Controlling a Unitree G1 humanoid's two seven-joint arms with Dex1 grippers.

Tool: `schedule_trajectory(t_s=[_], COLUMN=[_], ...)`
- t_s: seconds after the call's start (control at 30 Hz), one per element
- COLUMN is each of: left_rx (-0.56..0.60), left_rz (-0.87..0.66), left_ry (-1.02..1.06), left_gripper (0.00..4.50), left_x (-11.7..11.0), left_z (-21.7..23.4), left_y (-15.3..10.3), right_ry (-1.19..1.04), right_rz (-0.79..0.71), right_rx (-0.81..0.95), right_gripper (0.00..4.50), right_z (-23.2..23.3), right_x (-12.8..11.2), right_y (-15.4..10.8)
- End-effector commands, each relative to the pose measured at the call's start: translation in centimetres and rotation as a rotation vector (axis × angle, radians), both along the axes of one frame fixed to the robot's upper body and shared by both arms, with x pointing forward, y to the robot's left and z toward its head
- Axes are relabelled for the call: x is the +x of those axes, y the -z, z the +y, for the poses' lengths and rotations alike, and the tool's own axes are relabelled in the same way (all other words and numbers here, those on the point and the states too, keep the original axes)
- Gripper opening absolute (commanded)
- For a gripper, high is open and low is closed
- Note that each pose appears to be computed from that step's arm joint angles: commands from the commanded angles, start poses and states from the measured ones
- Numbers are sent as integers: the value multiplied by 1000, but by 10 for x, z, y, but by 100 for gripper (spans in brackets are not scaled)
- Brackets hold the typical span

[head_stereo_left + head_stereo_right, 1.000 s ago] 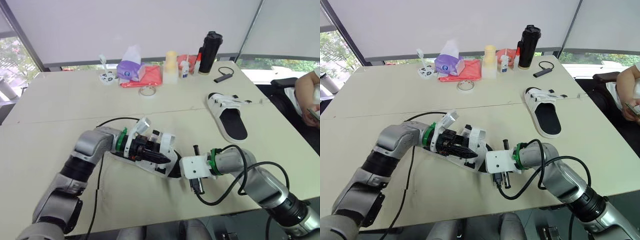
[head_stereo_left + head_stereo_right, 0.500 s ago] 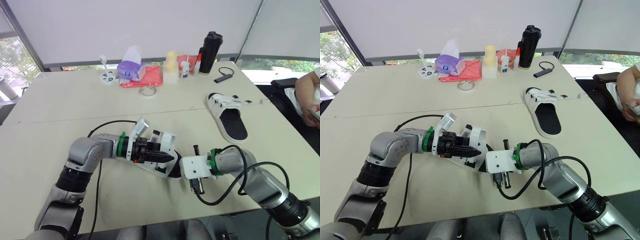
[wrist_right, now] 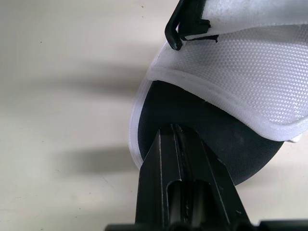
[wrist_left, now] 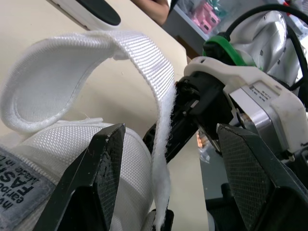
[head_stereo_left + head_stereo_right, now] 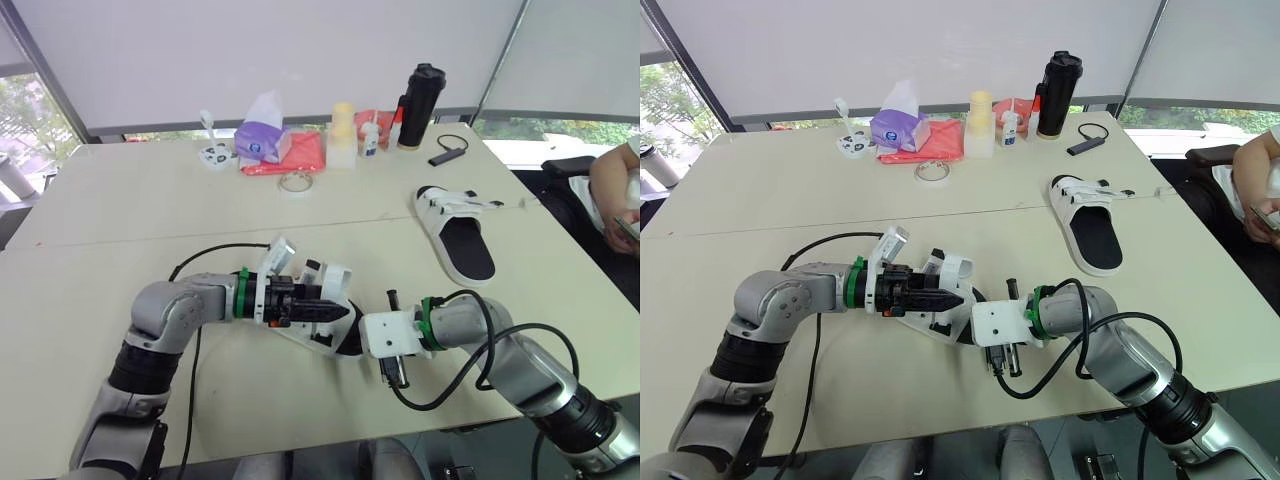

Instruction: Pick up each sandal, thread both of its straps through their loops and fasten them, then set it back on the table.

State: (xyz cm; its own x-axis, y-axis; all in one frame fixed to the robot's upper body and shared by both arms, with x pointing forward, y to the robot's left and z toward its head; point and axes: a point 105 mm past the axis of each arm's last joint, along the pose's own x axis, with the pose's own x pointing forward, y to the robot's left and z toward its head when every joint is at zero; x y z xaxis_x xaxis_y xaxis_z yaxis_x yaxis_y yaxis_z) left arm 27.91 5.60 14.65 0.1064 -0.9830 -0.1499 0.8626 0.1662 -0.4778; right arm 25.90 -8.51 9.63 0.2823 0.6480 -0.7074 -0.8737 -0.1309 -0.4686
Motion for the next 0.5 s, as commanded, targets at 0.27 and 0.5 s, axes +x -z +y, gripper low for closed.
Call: schedule_trajectory(t_s=[0.27, 0.5], left_rx=[-33, -40], left_rz=[-25, -21], left_ry=[-30, -37], left_gripper=[313, 82], left_x=[-6, -6], left_z=[3, 2], left_y=[-8, -8], right_ry=[17, 17], right_rz=[78, 77], right_rx=[-56, -56], right_gripper=[0, 0], right_z=[-7, -8], right_x=[-5, -4], right_y=[20, 20])
